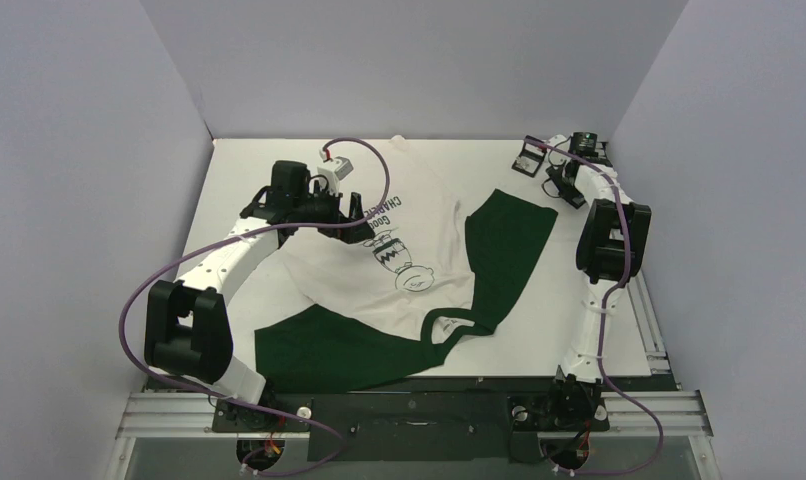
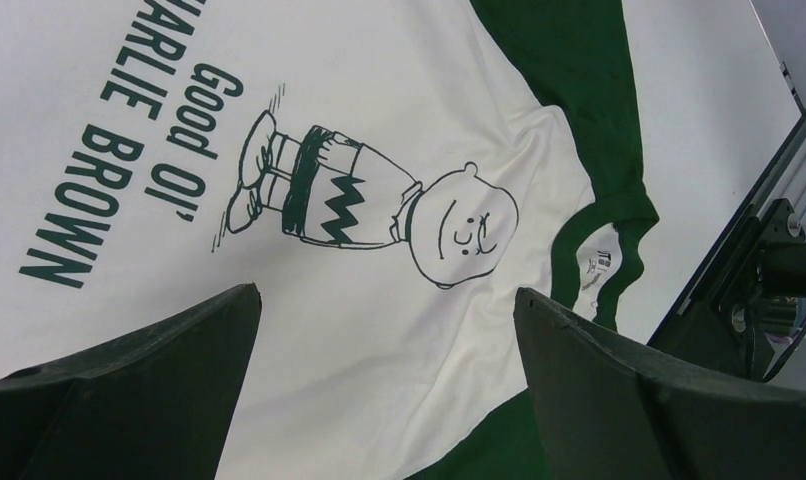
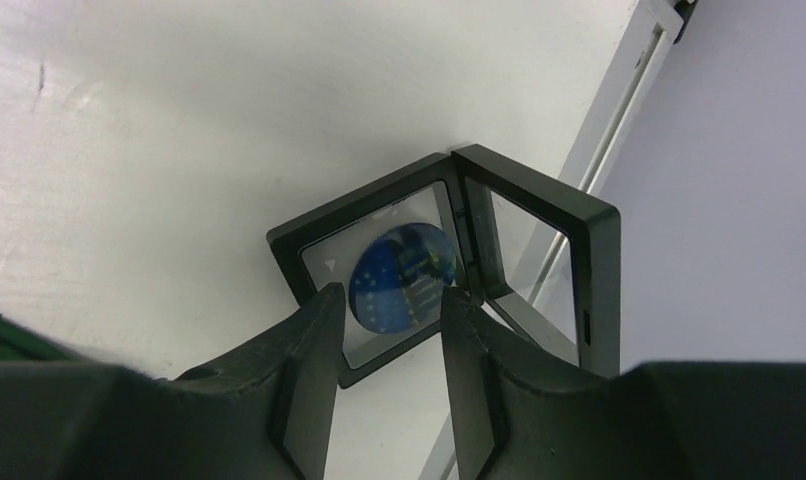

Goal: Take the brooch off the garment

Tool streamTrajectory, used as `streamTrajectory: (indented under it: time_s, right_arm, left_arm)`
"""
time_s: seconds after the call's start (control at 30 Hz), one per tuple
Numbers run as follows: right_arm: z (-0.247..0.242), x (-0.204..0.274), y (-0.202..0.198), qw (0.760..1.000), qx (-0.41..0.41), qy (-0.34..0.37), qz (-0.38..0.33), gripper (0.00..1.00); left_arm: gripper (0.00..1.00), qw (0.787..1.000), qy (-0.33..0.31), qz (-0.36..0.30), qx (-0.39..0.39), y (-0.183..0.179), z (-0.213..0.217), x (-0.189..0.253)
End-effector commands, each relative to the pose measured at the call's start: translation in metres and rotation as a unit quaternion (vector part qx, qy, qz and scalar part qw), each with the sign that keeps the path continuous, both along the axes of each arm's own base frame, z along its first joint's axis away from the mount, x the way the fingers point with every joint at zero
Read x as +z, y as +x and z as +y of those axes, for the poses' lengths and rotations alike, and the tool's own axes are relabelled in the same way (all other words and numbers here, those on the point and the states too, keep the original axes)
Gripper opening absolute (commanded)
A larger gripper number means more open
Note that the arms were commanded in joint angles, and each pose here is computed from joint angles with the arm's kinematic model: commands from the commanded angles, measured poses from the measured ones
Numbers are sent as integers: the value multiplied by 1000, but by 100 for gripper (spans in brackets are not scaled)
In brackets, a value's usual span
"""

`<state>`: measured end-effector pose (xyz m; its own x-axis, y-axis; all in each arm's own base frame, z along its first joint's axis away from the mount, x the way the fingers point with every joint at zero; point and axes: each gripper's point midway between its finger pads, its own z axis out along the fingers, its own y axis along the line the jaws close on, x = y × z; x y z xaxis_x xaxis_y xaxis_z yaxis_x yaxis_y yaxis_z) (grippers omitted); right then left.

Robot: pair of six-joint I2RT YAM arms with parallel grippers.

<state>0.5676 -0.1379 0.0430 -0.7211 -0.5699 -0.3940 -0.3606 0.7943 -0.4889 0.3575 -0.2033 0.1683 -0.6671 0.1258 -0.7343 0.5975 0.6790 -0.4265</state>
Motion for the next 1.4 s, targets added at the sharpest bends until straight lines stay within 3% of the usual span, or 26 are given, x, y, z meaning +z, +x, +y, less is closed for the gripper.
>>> streamTrajectory:
  time_s: [0.0, 0.2, 0.4, 0.77, 1.07, 1.37]
  right_arm:
    - [17, 47, 1, 999, 12, 14, -41, 38]
    - [53, 70, -12, 996, 50, 51, -50, 39]
    - [113, 87, -46, 987, 91, 122, -43, 39]
    - [209, 33, -112, 966, 132, 206, 79, 35]
    - [192, -12, -127, 973, 95, 161, 136, 32]
    - [167, -33, -156, 964, 60, 117, 230, 26]
  left_arm:
    - [96, 999, 14, -40, -8, 8, 7, 19]
    - [96, 998, 40, -36, -33, -1, 27, 12]
    - [96, 990, 136, -14, -44, -6, 68, -27]
    - [96, 966, 253, 11, -42, 14, 109, -84]
    - [96, 962, 271, 28, -9, 45, 127, -111]
    - [96, 960, 274, 48, 15, 54, 150, -128]
